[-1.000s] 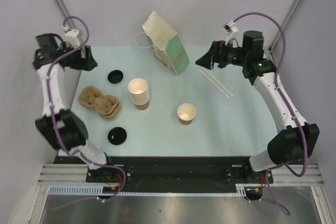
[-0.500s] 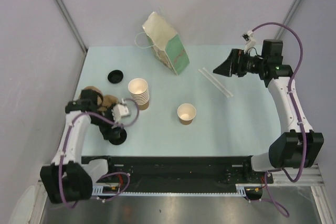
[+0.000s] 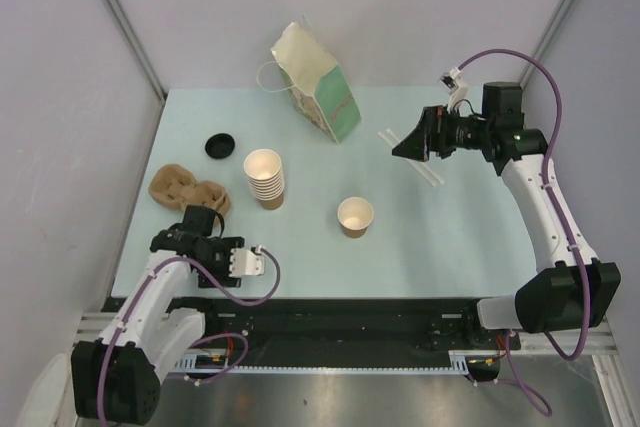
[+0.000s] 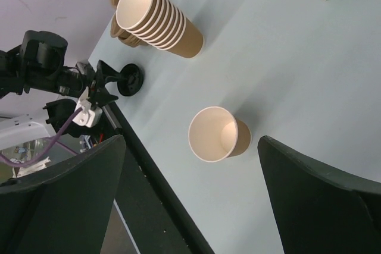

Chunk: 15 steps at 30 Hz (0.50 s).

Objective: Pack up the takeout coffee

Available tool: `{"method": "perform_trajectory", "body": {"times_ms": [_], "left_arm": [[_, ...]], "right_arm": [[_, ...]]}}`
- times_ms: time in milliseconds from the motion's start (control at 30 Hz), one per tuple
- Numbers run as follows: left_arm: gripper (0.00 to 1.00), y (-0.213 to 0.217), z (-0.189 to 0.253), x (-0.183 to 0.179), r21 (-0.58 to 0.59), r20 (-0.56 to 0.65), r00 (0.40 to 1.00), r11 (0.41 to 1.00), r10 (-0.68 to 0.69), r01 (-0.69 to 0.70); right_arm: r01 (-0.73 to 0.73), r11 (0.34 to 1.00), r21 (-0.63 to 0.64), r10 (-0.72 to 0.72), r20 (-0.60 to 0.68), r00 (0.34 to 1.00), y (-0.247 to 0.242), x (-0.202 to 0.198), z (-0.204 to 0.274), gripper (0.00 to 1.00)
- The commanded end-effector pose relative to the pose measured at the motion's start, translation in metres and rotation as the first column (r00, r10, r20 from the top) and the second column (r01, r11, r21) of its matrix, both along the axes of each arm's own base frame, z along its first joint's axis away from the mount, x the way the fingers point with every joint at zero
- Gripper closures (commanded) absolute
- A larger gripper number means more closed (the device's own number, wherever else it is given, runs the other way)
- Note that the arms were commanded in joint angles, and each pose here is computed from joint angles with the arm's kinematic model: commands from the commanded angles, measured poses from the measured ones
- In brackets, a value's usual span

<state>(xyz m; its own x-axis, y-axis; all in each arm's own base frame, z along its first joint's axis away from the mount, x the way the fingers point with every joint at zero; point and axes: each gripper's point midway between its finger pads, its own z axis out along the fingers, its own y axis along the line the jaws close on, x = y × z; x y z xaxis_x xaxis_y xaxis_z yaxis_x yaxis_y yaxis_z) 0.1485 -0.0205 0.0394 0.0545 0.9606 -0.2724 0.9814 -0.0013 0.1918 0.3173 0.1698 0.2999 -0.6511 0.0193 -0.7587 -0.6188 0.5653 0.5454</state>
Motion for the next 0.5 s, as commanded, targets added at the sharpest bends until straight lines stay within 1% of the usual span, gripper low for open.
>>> {"method": "perform_trajectory", "body": {"times_ms": [0, 100, 133, 200, 233, 267, 300, 333, 400, 433, 467], "left_arm": [[0.32, 0.002, -0.009, 0.022, 0.049, 0.069, 0.996, 0.997, -0.055, 0.052], [0.42, 0.003, -0.014, 0.024, 0.061, 0.061, 0.996, 0.996, -0.067, 0.063], [0.49, 0.002, -0.015, 0.024, 0.058, 0.056, 0.996, 0.996, -0.074, 0.071], [0.57, -0.001, -0.015, 0.018, 0.049, 0.042, 0.995, 0.995, -0.091, 0.089], [0.63, -0.004, -0.013, 0.017, 0.048, 0.053, 0.992, 0.992, -0.119, 0.116], [0.66, -0.004, -0.014, 0.009, 0.049, 0.034, 0.99, 0.99, -0.136, 0.134], [0.69, -0.006, -0.012, 0.008, 0.047, 0.044, 0.987, 0.987, -0.156, 0.154], [0.77, -0.01, -0.008, 0.007, 0.05, 0.068, 0.979, 0.981, -0.192, 0.189], [0.86, -0.014, -0.004, 0.002, 0.044, 0.081, 0.97, 0.973, -0.229, 0.227], [0.94, -0.023, 0.002, 0.0, 0.022, 0.111, 0.959, 0.965, -0.261, 0.26], [0.97, -0.029, 0.012, 0.0, 0.007, 0.125, 0.953, 0.961, -0.275, 0.277]], "right_arm": [[-0.007, 1.0, -0.001, 0.007, 0.023, 1.0, 0.002, -0.001, 0.004, 0.0], [-0.004, 1.0, -0.005, 0.004, 0.024, 1.0, 0.001, 0.0, 0.003, 0.0], [-0.004, 1.0, -0.007, 0.004, 0.027, 1.0, 0.001, -0.001, 0.003, 0.0], [-0.001, 1.0, -0.011, 0.001, 0.029, 1.0, -0.002, 0.0, 0.003, 0.0], [-0.002, 1.0, -0.015, 0.003, 0.032, 0.999, -0.003, -0.001, 0.002, 0.0], [-0.007, 1.0, -0.018, 0.008, 0.033, 0.999, -0.004, 0.0, 0.001, 0.0], [-0.006, 1.0, -0.022, 0.007, 0.038, 0.999, -0.009, 0.0, 0.0, 0.0], [-0.003, 1.0, -0.024, 0.004, 0.036, 0.999, -0.01, 0.001, -0.001, 0.0], [0.011, 1.0, -0.017, -0.011, 0.038, 0.999, -0.017, 0.002, 0.002, 0.0], [0.014, 1.0, -0.015, -0.014, 0.043, 0.999, -0.019, 0.001, 0.004, 0.0], [0.017, 1.0, -0.015, -0.017, 0.054, 0.998, -0.021, -0.001, 0.008, 0.01]]}}
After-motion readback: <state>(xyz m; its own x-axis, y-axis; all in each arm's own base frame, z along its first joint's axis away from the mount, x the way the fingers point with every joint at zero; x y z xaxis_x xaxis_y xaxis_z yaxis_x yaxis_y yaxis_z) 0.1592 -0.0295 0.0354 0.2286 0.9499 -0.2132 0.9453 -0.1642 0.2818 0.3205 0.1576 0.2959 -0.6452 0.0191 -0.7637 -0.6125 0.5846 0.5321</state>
